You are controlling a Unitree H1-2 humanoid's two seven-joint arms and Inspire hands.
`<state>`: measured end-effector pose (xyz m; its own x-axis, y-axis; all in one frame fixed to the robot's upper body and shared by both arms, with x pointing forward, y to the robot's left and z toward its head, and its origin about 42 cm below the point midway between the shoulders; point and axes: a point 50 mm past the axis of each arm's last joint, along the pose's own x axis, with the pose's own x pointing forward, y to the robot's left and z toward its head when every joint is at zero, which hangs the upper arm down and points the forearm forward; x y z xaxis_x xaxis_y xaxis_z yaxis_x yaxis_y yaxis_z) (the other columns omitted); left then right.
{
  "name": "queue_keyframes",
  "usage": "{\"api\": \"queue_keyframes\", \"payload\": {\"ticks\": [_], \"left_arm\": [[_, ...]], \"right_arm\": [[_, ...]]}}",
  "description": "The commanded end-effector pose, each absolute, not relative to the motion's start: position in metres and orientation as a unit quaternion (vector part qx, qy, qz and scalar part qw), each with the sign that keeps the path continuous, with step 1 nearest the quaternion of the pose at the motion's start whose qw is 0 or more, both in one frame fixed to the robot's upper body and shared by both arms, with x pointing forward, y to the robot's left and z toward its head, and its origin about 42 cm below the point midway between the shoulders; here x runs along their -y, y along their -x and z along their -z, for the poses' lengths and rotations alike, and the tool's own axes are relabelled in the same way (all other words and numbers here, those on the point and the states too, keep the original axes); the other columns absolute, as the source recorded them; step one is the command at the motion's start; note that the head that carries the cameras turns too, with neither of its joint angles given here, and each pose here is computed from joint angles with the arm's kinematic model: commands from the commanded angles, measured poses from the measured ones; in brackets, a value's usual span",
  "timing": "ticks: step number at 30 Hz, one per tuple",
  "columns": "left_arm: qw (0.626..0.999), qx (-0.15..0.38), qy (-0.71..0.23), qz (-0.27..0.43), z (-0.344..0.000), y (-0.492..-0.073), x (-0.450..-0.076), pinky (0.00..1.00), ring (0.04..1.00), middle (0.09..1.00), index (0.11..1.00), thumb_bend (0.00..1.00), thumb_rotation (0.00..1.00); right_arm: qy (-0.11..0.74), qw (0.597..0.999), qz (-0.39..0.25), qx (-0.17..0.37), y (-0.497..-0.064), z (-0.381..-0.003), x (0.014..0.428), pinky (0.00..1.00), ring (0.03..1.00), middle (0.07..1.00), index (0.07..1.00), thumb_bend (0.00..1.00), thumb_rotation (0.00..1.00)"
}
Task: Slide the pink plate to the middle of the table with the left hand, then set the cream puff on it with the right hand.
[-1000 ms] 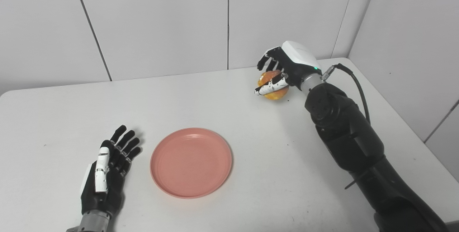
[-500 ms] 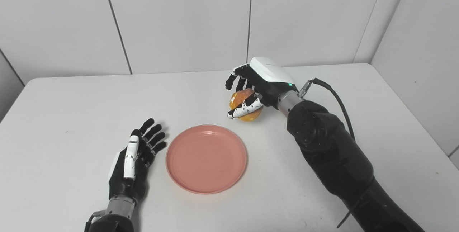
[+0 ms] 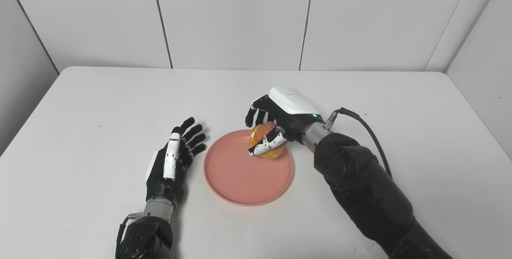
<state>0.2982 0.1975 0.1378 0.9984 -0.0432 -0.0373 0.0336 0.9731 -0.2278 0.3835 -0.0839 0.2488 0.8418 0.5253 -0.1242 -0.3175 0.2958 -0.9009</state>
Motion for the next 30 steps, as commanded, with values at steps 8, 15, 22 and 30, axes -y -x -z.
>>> {"api": "queue_keyframes", "payload": {"ticks": [8, 15, 22, 30], "left_arm": [[0.994, 0.011, 0.111, 0.018, -0.159, -0.307, -0.189, 0.84, 0.845, 0.857, 0.846, 0.44, 1.00], [0.994, 0.013, 0.112, 0.016, -0.161, -0.308, -0.186, 0.84, 0.851, 0.859, 0.844, 0.46, 1.00], [0.993, 0.020, 0.113, 0.013, -0.161, -0.310, -0.185, 0.84, 0.852, 0.859, 0.844, 0.45, 1.00], [0.993, 0.023, 0.115, 0.014, -0.162, -0.311, -0.185, 0.84, 0.847, 0.854, 0.841, 0.45, 1.00]], "right_arm": [[0.536, 0.784, -0.281, 0.138, -0.385, -0.242, 0.066, 0.32, 0.415, 0.435, 0.532, 0.52, 0.00], [0.537, 0.781, -0.290, 0.131, -0.387, -0.228, 0.062, 0.27, 0.354, 0.415, 0.537, 0.52, 0.00], [0.542, 0.776, -0.297, 0.125, -0.391, -0.216, 0.057, 0.26, 0.347, 0.413, 0.539, 0.52, 0.00], [0.556, 0.768, -0.293, 0.126, -0.390, -0.212, 0.059, 0.25, 0.344, 0.414, 0.536, 0.52, 0.00]]}}
